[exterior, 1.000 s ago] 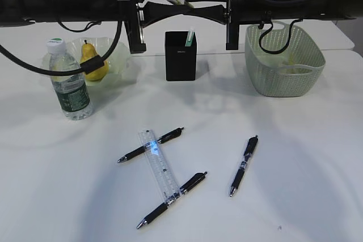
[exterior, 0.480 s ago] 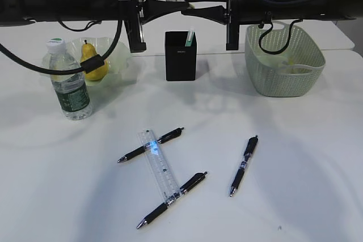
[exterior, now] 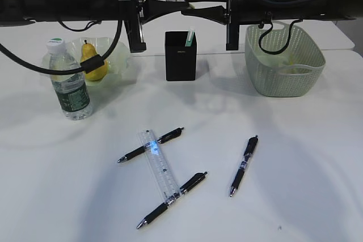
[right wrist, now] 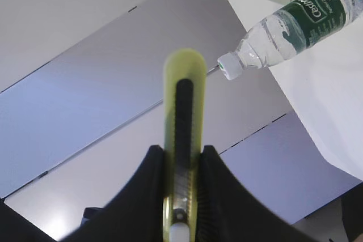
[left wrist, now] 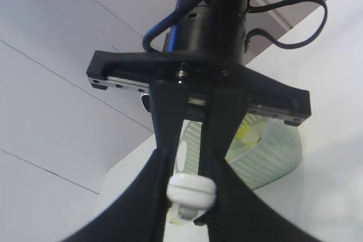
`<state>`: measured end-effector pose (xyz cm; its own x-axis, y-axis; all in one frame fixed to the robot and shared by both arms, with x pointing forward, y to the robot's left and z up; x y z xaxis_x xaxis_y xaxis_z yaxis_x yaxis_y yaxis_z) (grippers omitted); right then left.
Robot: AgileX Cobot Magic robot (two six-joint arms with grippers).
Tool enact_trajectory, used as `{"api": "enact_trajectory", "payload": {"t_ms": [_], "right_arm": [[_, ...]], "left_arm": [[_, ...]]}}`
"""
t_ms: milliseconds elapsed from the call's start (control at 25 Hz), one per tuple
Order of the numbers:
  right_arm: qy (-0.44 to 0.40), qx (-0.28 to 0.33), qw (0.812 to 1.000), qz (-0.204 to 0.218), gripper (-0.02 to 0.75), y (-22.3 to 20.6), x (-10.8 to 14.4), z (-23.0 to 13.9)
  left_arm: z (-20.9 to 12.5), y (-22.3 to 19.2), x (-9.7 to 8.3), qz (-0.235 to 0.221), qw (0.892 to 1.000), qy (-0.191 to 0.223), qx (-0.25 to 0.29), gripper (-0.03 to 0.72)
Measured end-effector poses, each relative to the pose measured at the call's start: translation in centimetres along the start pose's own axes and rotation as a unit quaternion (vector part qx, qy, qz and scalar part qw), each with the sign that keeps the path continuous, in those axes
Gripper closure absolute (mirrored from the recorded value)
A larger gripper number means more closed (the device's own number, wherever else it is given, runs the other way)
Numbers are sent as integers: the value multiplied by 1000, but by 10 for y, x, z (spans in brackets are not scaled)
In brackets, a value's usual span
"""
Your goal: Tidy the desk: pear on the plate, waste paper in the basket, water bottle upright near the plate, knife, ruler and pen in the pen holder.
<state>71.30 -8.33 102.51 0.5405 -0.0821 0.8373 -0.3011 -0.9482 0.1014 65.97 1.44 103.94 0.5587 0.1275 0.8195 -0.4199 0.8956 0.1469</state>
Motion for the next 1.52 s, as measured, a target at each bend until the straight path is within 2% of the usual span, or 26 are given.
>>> {"api": "enact_trajectory", "payload": {"t_ms": [800, 1160, 1520], "right_arm": [[36, 0, 999, 4, 594, 0, 1, 0], [53, -1, 999, 4, 491, 0, 1, 1], [53, 0, 999, 4, 477, 0, 2, 0]], "left_arm": [[-1, -1, 0, 0, 1000, -7, 5, 566], [-3, -1, 0, 1, 1000, -2, 10, 568], [-4, -1, 0, 1, 1000, 0, 13, 568]]}}
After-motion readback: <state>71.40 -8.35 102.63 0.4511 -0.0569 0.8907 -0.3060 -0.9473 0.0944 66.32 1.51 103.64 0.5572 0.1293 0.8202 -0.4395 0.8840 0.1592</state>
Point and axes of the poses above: a point on each arm's last joint axis where the gripper is mounted, y pointing back along that axis away from the gripper, x along the wrist's bending axis when the last joint is at zero, z = x × y, the point moved 10 cm from there along -y, pointing out along that axis toward the gripper, and after that the axes turned 7 degrees about -y, right-handed, at the moved point
